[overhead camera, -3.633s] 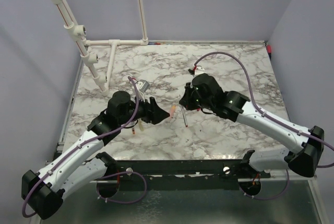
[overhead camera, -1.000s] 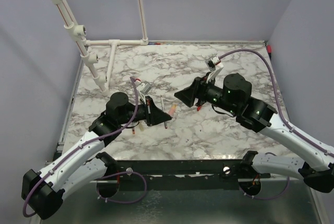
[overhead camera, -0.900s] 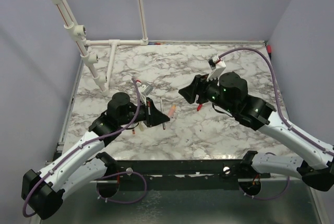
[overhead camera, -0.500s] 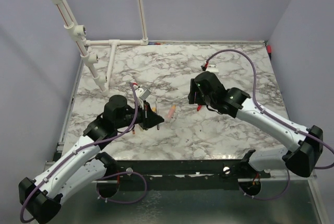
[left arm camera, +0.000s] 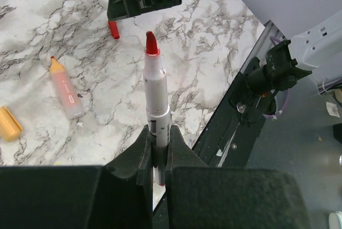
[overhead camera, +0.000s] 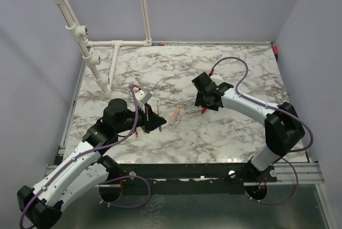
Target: Insert the pens into the pen caps
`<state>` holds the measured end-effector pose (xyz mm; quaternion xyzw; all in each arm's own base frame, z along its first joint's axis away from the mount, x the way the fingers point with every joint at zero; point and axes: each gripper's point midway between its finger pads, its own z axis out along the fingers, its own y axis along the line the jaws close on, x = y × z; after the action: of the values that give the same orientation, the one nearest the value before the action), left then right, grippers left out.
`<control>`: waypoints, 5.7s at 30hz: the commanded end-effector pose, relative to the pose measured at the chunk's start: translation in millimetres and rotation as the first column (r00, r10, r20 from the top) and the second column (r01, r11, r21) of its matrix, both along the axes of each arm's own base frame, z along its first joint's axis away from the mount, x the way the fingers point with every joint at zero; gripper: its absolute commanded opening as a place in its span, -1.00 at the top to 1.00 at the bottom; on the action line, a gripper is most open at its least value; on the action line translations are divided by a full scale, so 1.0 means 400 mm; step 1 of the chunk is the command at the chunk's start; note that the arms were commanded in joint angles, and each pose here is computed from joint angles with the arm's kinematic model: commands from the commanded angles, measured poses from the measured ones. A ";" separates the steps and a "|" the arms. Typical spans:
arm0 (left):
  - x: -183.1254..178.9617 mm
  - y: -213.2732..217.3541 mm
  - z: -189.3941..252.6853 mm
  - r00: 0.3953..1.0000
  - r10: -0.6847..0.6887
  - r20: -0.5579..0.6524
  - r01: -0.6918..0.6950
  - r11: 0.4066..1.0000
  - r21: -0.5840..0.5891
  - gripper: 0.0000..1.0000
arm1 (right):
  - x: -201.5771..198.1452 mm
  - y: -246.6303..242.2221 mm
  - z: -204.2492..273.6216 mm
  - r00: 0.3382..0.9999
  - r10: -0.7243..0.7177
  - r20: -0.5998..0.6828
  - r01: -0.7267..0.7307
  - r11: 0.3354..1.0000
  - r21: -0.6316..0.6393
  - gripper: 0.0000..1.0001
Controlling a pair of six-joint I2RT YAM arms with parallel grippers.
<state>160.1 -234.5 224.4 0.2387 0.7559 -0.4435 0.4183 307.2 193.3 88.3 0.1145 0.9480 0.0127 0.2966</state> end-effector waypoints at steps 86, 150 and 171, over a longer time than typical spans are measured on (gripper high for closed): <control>-0.091 -0.067 0.005 0.959 -0.277 -0.063 0.266 0.954 -0.135 1.00 | -0.148 0.351 0.693 0.524 0.338 0.782 -0.820 0.449 0.356 0.99; -0.155 -0.068 0.080 0.930 -0.367 0.027 0.360 0.894 -0.265 1.00 | -0.321 0.445 0.672 0.431 0.369 0.823 -0.892 0.309 0.329 0.99; -0.158 -0.070 0.075 0.926 -0.376 0.022 0.368 0.892 -0.262 1.00 | -0.300 0.423 0.713 0.431 0.303 0.850 -0.875 0.369 0.313 0.99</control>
<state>102.2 -261.8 253.7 0.3026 0.6476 -0.6086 0.3444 186.8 368.4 362.1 -0.1815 0.6542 0.5487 0.4879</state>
